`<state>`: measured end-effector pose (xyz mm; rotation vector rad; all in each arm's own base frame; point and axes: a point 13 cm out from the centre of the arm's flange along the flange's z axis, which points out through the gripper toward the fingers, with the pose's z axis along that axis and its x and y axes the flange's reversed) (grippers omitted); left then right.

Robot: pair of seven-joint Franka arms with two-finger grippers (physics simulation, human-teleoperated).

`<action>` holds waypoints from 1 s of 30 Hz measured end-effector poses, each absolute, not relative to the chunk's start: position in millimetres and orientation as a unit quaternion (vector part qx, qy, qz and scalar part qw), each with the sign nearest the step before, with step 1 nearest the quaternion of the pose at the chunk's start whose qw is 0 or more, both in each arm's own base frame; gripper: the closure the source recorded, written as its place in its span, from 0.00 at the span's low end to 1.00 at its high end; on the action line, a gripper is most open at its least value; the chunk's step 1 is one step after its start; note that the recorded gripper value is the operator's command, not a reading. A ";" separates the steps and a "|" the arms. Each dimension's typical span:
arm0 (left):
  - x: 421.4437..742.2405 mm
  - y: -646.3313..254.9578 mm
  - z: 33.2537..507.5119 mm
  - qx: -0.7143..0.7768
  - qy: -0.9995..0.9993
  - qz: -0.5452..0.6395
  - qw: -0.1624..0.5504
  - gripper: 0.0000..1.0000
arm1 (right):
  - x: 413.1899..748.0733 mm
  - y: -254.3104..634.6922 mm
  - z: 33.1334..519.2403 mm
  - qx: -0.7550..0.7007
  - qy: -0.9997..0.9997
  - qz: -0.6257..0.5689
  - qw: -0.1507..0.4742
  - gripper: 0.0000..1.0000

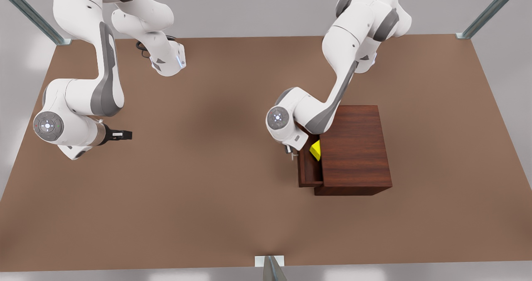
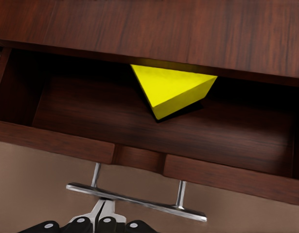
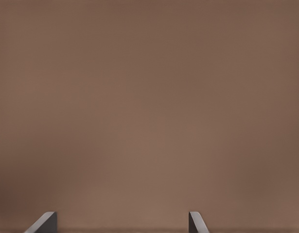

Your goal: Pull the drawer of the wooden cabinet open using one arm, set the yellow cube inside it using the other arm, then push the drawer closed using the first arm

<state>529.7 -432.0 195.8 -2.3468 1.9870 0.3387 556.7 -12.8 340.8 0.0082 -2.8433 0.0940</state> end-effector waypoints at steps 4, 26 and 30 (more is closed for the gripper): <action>534.8 -418.2 196.7 -0.757 0.642 0.119 0.024 1.00 | 556.6 -12.9 340.8 0.003 -0.988 0.033 0.148 0.00; 560.9 -359.1 214.2 -0.734 0.660 0.155 0.034 1.00 | 556.6 -12.7 340.9 0.004 -0.988 0.033 0.148 0.00; 564.2 -351.0 277.6 -0.728 0.672 0.133 0.022 0.00 | 556.6 -12.7 340.9 0.004 -0.988 0.033 0.148 0.00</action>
